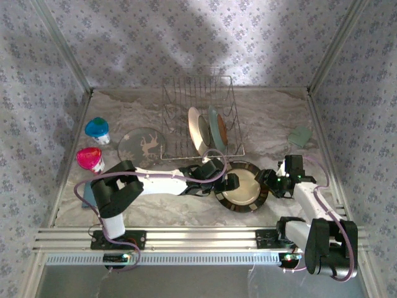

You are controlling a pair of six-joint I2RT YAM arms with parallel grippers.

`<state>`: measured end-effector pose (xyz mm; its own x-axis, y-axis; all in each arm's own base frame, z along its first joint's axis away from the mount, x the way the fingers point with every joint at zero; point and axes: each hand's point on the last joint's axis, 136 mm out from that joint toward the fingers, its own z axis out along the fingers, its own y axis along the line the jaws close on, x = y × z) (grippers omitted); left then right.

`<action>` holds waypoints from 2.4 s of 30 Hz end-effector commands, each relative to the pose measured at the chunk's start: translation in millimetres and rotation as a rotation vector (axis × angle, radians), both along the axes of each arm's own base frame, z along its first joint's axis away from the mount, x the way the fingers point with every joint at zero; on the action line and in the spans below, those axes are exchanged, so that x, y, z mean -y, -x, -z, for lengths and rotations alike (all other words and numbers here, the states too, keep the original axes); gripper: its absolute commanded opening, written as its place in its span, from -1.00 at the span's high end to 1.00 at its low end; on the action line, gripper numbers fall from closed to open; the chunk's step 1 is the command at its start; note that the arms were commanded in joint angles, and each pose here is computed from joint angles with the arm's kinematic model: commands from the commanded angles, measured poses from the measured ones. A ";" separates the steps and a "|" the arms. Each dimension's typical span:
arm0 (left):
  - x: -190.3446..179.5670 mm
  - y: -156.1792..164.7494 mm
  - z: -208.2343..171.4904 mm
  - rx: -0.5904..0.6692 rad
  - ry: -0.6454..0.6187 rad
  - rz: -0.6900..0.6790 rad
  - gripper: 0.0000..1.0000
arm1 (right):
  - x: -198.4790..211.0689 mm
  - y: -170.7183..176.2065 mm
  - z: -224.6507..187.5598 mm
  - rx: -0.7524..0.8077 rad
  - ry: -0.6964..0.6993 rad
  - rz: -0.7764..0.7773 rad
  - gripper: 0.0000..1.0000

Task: Load the plates into the dish rack

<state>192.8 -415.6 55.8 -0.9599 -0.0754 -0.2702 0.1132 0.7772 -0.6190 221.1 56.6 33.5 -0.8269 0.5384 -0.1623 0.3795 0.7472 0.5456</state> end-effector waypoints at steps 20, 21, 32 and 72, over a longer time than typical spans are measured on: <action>27.0 5.1 -20.5 0.008 0.075 0.060 -0.99 | -16.4 -0.3 -38.4 0.128 -0.097 -0.063 0.63; 26.9 5.0 -21.4 0.010 0.076 0.060 -0.99 | -16.3 -0.1 -41.1 0.133 -0.097 -0.062 0.70; 24.3 5.4 -25.1 0.017 0.078 0.055 -0.99 | -16.8 0.7 -68.3 0.175 -0.108 -0.061 1.00; 37.3 0.1 -44.7 0.032 0.134 0.050 -0.99 | -16.5 7.7 -10.6 0.148 -0.108 -0.051 0.67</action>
